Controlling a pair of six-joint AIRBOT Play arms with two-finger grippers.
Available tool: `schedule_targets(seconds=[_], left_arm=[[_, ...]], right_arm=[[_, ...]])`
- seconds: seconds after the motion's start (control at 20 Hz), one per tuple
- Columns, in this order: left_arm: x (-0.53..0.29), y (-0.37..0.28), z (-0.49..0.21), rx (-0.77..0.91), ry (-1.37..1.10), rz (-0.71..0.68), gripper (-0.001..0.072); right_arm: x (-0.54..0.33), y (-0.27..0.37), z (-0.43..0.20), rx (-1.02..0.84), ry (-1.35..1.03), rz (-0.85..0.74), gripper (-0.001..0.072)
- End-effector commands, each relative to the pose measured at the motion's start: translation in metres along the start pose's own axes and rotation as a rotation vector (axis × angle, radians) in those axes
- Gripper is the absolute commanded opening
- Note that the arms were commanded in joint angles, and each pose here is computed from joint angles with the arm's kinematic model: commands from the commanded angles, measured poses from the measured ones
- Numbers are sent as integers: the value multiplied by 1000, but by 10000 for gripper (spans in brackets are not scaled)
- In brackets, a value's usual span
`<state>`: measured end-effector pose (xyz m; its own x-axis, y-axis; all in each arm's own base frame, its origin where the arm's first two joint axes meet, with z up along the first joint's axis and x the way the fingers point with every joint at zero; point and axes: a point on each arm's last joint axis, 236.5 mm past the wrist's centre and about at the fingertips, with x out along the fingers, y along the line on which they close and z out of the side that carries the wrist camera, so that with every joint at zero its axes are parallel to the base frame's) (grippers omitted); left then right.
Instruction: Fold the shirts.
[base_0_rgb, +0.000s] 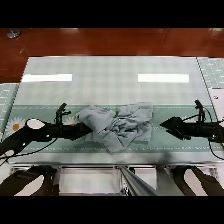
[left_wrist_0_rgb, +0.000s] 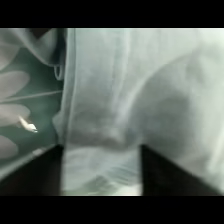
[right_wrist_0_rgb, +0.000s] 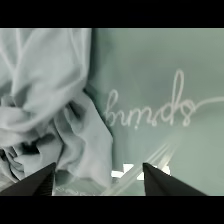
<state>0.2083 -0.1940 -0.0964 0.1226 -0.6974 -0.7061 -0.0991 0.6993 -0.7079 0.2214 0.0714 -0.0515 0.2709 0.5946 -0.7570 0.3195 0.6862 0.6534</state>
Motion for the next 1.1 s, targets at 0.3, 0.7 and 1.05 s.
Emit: schedule_targets(seconds=[0.3,0.7,1.05], left_arm=[[-10,-69,23,207,31,-156,20],[-22,-94,38,264,10,-191,21],[-109,-166,103,402,-164,-291,20]], right_arm=[[48,9,-49,-79,165,-62,611],[91,34,-36,-81,176,-42,464],[36,121,36,-415,111,-13,24]])
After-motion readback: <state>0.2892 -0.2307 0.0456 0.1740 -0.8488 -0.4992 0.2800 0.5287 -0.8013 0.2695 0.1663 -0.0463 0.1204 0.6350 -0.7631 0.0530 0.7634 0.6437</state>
